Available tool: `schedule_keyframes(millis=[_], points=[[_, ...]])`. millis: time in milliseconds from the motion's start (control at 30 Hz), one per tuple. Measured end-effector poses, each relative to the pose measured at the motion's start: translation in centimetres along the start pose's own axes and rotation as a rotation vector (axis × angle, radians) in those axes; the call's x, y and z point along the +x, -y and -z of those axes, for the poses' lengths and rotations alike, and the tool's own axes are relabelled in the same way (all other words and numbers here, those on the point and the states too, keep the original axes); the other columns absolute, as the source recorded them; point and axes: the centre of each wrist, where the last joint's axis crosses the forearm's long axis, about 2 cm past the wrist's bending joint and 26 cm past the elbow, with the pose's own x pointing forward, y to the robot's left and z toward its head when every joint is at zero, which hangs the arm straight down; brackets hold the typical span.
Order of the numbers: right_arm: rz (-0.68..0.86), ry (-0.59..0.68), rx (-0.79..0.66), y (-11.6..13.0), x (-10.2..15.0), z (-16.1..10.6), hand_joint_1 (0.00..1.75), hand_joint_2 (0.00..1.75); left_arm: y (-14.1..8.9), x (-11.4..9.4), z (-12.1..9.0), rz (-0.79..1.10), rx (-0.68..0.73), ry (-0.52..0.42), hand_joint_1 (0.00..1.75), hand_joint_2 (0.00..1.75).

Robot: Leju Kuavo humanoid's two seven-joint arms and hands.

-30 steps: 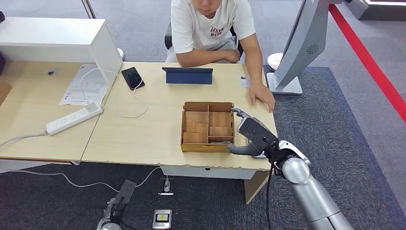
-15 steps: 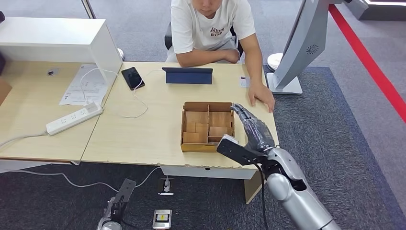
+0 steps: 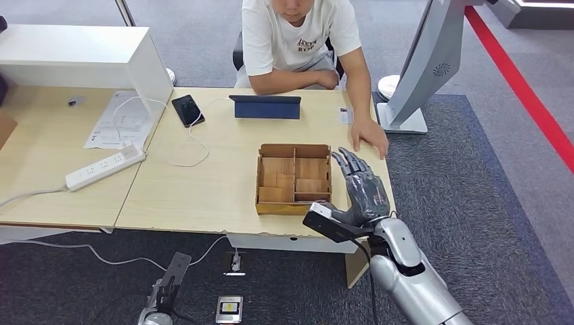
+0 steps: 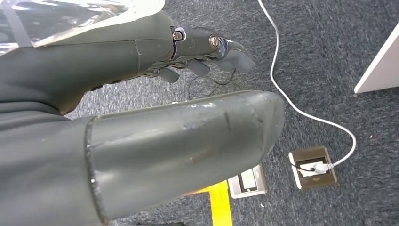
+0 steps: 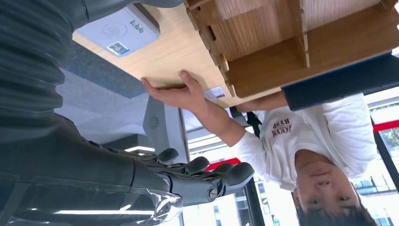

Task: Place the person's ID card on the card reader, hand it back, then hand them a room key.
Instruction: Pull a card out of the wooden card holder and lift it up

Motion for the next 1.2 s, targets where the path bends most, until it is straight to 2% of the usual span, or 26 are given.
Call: schedule_keyframes(millis=[167, 467, 967, 1200], points=[[0.009, -0.020, 0.049, -1.1, 0.3, 0.0, 0.00, 1.75, 0.0, 0.0, 0.0, -0.010, 0.002, -0.006, 0.00, 0.00], [0.025, -0.140, 0.146, -1.7, 1.5, -0.1, 0.00, 1.75, 0.0, -0.6, -0.2, -0.027, 0.004, -0.027, 0.00, 0.00], [0.042, -0.158, 0.177, -1.2, 2.9, -0.6, 0.00, 1.75, 0.0, -0.6, -0.2, -0.019, 0.010, -0.035, 0.00, 0.00], [0.041, -0.136, 0.139, -0.9, 3.1, -0.5, 0.00, 1.75, 0.0, -0.2, -0.1, -0.001, 0.005, -0.035, 0.00, 0.00]])
